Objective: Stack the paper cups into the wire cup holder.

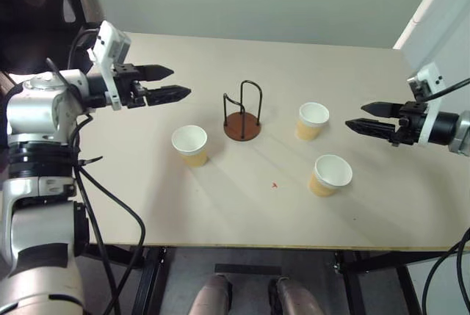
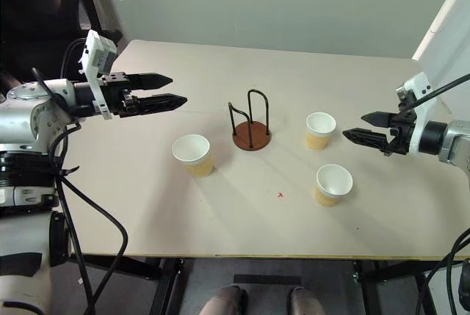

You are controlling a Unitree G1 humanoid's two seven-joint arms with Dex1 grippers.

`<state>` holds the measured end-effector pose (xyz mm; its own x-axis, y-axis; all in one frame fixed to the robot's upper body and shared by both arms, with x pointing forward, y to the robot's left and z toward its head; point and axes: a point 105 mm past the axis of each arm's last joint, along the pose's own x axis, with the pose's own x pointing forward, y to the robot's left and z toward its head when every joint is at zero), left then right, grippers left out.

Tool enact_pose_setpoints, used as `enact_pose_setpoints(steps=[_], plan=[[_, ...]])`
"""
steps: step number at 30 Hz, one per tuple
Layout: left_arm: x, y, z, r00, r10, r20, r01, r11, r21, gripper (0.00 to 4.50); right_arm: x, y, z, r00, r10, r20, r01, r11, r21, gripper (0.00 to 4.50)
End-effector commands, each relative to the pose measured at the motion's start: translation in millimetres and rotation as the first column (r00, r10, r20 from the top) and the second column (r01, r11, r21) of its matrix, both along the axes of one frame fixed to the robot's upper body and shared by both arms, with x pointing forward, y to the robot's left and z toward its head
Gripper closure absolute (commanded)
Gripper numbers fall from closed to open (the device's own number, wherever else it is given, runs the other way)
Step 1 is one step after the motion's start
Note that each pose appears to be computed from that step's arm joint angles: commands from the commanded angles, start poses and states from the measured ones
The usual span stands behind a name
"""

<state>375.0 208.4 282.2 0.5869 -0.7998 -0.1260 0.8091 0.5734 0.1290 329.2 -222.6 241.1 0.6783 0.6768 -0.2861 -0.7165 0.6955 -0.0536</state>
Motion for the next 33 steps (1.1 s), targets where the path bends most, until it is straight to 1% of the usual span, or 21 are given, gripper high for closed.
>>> enact_pose_setpoints(steps=[1,5,12,15,18,21,25,33], plan=[[-1,-9,17,0.998,-0.037,0.055,0.036,0.999,0.012,0.00,-4,-1,25,0.997,0.014,0.069,-0.013,1.000,-0.015,0.42],[3,-15,15,0.997,-0.052,0.057,0.052,0.999,0.014,0.00,-1,-5,24,0.996,-0.009,0.087,0.010,1.000,-0.015,0.42],[3,-27,15,0.995,-0.094,0.038,0.093,0.995,0.035,0.00,-3,-3,37,0.991,-0.012,0.132,0.009,1.000,0.018,0.42],[-4,-28,-2,0.991,-0.128,-0.025,0.129,0.989,0.068,0.00,-15,12,45,0.992,0.051,0.119,-0.056,0.997,0.044,0.42],[-7,-27,-10,0.993,-0.106,-0.047,0.110,0.990,0.091,0.00,-21,16,46,0.992,0.072,0.105,-0.076,0.997,0.030,0.42],[-9,-31,-14,0.994,-0.090,-0.064,0.095,0.993,0.074,0.00,-20,15,47,0.992,0.072,0.102,-0.074,0.997,0.020,0.42],[-12,-33,-23,0.992,-0.089,-0.085,0.096,0.992,0.081,0.00,-21,17,49,0.992,0.074,0.106,-0.076,0.997,0.014,0.42],[-10,-40,-23,0.991,-0.103,-0.084,0.108,0.992,0.065,0.00,-21,11,51,0.993,0.044,0.114,-0.045,0.999,0.003,0.42]])
